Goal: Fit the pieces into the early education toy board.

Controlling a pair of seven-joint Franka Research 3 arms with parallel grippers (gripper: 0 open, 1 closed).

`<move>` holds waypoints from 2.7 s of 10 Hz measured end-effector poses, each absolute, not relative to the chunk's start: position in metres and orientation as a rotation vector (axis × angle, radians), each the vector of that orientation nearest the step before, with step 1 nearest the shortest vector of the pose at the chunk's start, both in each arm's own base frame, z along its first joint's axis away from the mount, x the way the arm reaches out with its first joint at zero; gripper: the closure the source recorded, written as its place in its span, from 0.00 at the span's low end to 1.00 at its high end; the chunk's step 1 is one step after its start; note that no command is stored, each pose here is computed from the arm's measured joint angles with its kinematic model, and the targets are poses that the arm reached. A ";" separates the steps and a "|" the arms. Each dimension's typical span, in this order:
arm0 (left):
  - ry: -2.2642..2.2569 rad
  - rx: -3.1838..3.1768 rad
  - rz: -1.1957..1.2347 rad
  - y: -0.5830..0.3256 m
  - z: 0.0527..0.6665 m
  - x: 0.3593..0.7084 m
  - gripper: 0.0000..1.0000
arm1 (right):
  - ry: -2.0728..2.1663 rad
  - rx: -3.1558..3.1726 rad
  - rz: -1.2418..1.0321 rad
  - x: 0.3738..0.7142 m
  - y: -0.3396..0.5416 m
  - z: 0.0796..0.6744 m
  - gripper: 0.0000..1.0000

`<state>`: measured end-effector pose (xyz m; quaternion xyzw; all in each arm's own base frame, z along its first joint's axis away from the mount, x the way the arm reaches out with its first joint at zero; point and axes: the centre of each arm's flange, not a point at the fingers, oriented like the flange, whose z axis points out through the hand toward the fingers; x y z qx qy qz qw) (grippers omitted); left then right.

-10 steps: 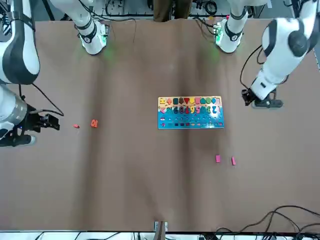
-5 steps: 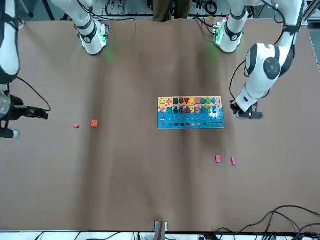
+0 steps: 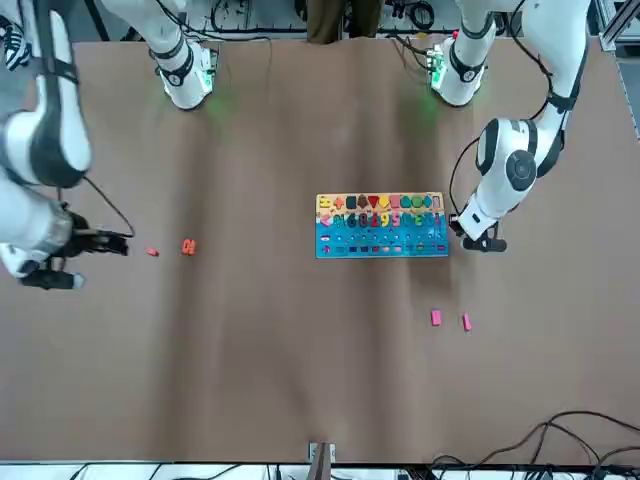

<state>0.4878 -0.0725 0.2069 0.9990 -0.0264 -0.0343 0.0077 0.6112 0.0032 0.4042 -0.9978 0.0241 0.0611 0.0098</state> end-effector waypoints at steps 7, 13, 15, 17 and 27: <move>-0.018 3.127 -0.210 -0.074 0.174 0.466 0.99 | 0.076 -3.123 -0.039 0.572 0.083 0.290 0.03; -0.018 3.138 -0.201 -0.091 0.174 0.464 0.99 | 0.085 -3.135 -0.035 0.547 0.076 0.208 0.10; -0.004 3.151 -0.194 -0.108 0.174 0.463 0.99 | 0.089 -3.140 -0.002 0.543 0.075 0.195 0.19; 0.030 3.165 -0.197 -0.112 0.174 0.463 0.99 | 0.100 -3.143 0.021 0.538 0.071 0.190 0.20; 0.120 3.172 -0.086 -0.280 0.174 0.472 0.99 | 0.117 -3.149 0.076 0.524 0.064 0.179 0.38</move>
